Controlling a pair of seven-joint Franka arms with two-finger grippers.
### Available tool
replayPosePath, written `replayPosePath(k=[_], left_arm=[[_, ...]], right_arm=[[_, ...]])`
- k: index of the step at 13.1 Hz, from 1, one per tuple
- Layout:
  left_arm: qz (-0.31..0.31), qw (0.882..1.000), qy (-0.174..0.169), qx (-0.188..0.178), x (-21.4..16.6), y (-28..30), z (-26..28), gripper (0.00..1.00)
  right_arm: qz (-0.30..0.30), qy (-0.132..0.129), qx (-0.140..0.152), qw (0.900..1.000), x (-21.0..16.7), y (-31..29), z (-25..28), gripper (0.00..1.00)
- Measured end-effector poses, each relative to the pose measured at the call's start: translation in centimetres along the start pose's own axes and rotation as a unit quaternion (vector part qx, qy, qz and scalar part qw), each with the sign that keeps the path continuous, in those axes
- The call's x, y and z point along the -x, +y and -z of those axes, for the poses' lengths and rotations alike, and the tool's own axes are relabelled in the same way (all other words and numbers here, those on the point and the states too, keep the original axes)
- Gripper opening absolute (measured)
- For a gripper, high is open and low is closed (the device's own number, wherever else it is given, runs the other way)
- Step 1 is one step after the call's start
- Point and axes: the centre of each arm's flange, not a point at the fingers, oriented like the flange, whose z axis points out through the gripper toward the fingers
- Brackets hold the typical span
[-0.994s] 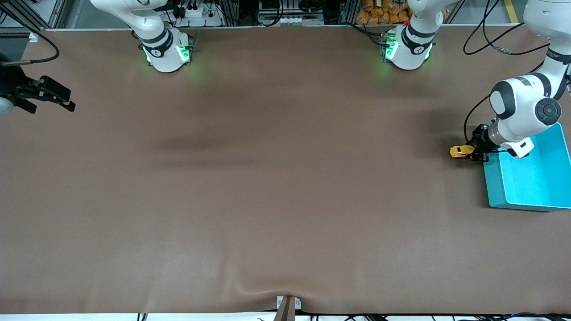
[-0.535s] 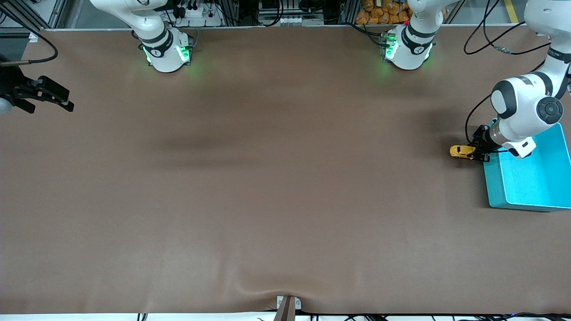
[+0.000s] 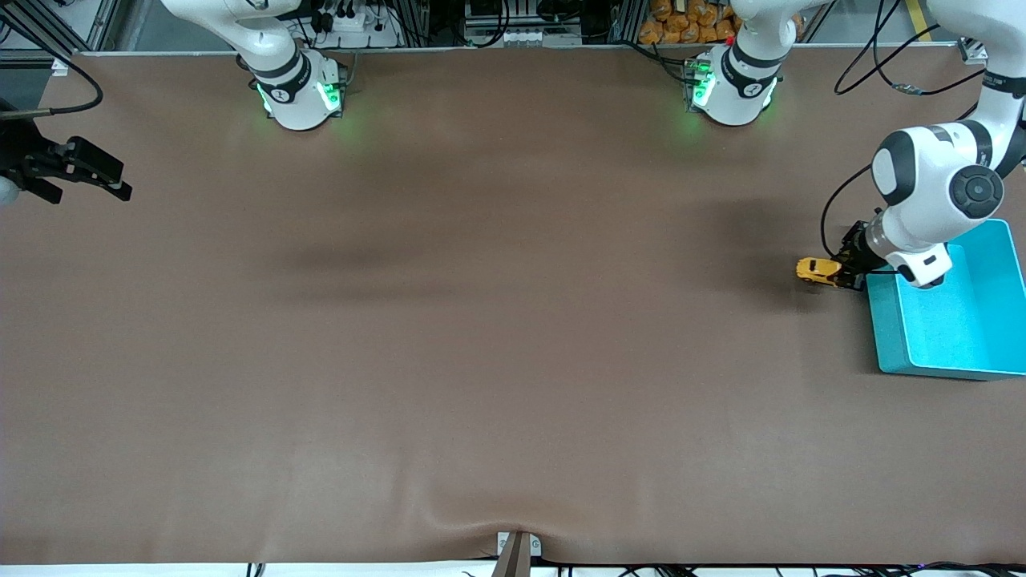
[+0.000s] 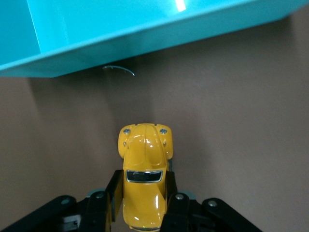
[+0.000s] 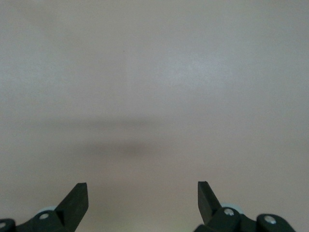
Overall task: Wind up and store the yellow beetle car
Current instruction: 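Move the car over the turquoise bin and lower it inside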
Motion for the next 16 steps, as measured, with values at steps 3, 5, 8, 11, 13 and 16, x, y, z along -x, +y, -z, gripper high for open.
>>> replayPosePath(k=[3, 5, 8, 11, 13, 16], left_arm=[[-0.057, 0.998, 0.008, -0.015, 1.5, 1.3, 5.2, 0.39], [-0.117, 0.993, 0.014, -0.018, 1.0, 1.1, 8.3, 0.39], [-0.232, 0.972, 0.019, -0.018, -1.8, -0.7, 10.2, 0.39], [-0.335, 0.942, 0.022, -0.022, -8.7, -4.6, 10.8, 0.39], [-0.385, 0.922, 0.029, -0.031, -12.8, -7.1, 11.1, 0.39], [-0.43, 0.901, 0.027, -0.045, -16.5, -8.2, 9.9, 0.39]], right_arm=[[0.001, 0.0, 0.0, 1.0, 0.0, -0.1, 0.0, 1.0], [0.002, 0.0, 0.0, 1.0, 0.0, -0.2, 0.0, 1.0], [0.004, 0.0, 0.0, 1.0, 0.0, -0.5, 0.0, 1.0], [0.007, 0.0, 0.0, 1.0, 0.0, -0.7, 0.0, 1.0], [0.008, 0.0, 0.0, 1.0, 0.0, -0.9, 0.0, 1.0], [0.009, 0.0, 0.0, 1.0, 0.0, -0.9, 0.0, 1.0]])
